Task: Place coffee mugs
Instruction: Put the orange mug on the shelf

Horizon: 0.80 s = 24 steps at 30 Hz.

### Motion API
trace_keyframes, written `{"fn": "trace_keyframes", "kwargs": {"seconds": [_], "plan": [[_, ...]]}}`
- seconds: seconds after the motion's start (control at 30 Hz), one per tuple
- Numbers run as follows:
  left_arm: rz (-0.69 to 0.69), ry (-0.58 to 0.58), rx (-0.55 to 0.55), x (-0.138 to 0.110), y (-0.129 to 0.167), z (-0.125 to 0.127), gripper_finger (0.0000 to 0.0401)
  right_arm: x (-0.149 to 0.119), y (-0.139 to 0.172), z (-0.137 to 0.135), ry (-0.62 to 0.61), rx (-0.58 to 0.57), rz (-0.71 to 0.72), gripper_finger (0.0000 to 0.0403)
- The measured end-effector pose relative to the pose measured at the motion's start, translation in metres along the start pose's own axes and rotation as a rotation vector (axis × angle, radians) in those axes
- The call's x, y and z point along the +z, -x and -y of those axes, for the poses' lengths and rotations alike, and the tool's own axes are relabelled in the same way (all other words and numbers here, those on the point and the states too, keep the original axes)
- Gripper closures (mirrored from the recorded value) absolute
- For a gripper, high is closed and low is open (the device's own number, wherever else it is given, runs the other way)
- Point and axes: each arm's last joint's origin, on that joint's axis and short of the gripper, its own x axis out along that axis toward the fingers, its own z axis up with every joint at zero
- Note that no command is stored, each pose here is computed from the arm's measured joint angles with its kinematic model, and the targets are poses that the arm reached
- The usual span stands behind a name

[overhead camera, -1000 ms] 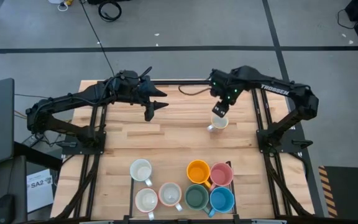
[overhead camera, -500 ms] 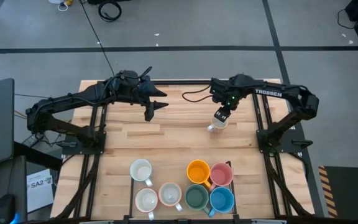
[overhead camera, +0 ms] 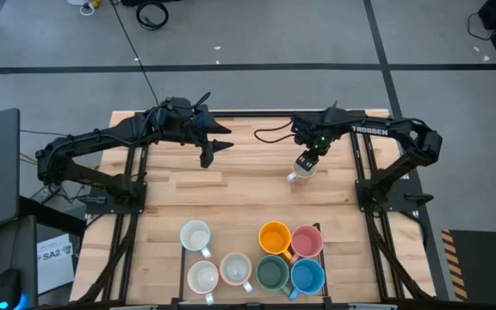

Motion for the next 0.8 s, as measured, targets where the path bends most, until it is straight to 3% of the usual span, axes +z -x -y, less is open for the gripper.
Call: {"fn": "trace_keyframes", "kwargs": {"seconds": [0.2, 0.47, 0.8], "plan": [[0.000, 0.000, 0.000, 0.000, 0.000, 0.000, 0.0189, -0.001, -0.008, 0.000, 0.000, 0.007, 0.011, 0.0268], [0.000, 0.000, 0.000, 0.000, 0.000, 0.000, 0.0189, 0.000, -0.010, 0.000, -0.001, 0.016, 0.025, 0.0375], [0.002, -0.001, 0.000, 0.000, 0.001, 0.000, 0.0189, 0.016, 0.019, -0.007, -0.004, 0.082, 0.130, 0.0375]]}}
